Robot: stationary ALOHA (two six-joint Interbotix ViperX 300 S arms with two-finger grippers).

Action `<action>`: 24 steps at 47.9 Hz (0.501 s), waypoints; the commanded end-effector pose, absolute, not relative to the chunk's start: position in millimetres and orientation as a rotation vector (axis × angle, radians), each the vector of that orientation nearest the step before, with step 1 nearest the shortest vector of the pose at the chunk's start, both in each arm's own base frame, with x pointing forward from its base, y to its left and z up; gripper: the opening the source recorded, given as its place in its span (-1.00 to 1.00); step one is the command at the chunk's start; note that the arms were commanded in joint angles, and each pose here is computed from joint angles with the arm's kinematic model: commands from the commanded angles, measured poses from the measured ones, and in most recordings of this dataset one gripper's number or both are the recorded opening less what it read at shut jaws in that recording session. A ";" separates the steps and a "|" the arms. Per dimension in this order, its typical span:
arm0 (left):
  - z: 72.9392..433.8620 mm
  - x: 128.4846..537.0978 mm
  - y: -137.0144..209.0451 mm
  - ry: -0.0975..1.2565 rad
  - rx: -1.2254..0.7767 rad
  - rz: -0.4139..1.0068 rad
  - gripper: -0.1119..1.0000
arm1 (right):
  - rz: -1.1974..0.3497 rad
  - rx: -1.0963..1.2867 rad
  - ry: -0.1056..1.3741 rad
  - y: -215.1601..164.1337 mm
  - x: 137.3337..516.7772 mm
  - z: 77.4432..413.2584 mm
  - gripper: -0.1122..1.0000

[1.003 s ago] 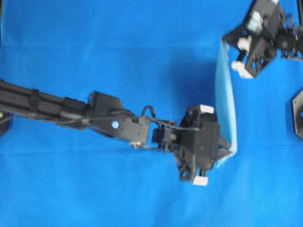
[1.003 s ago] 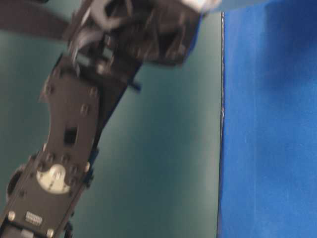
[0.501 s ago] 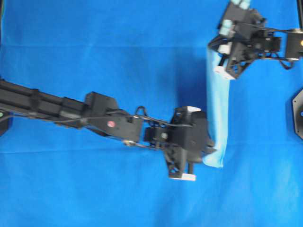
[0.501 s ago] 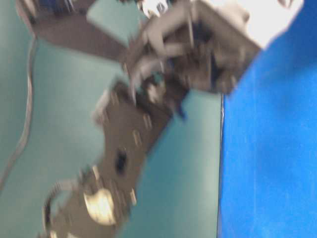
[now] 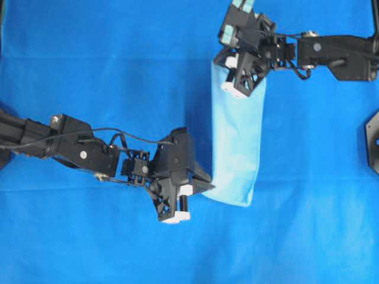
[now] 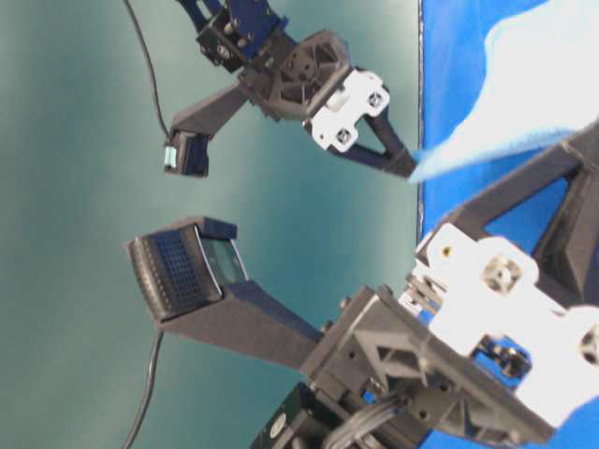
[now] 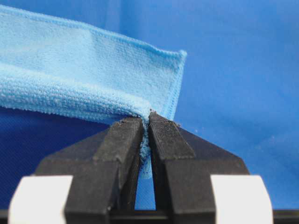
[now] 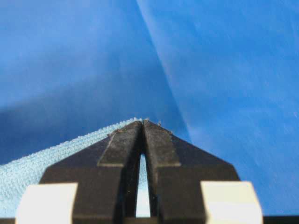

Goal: Fold the light blue towel.
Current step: 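Lower the vertical strip onto the table with both grippers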

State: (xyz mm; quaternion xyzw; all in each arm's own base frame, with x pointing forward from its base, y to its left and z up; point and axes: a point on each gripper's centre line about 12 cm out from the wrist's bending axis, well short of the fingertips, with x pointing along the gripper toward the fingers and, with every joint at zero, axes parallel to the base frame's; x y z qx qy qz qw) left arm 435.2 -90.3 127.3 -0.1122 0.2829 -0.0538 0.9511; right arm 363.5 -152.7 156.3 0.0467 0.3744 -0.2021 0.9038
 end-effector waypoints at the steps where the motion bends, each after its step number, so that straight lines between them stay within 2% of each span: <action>1: 147.5 430.8 -121.7 0.528 -0.215 -0.189 -0.71 | -0.435 0.090 0.722 -164.4 370.6 172.3 -0.75; 22: 144.5 435.9 -111.7 0.532 -0.220 -0.164 -0.71 | -0.409 0.075 0.714 -161.0 372.5 168.8 -0.75; 24: 143.8 435.9 -111.7 0.534 -0.220 -0.164 -0.66 | -0.409 0.077 0.717 -160.8 372.2 167.7 -0.74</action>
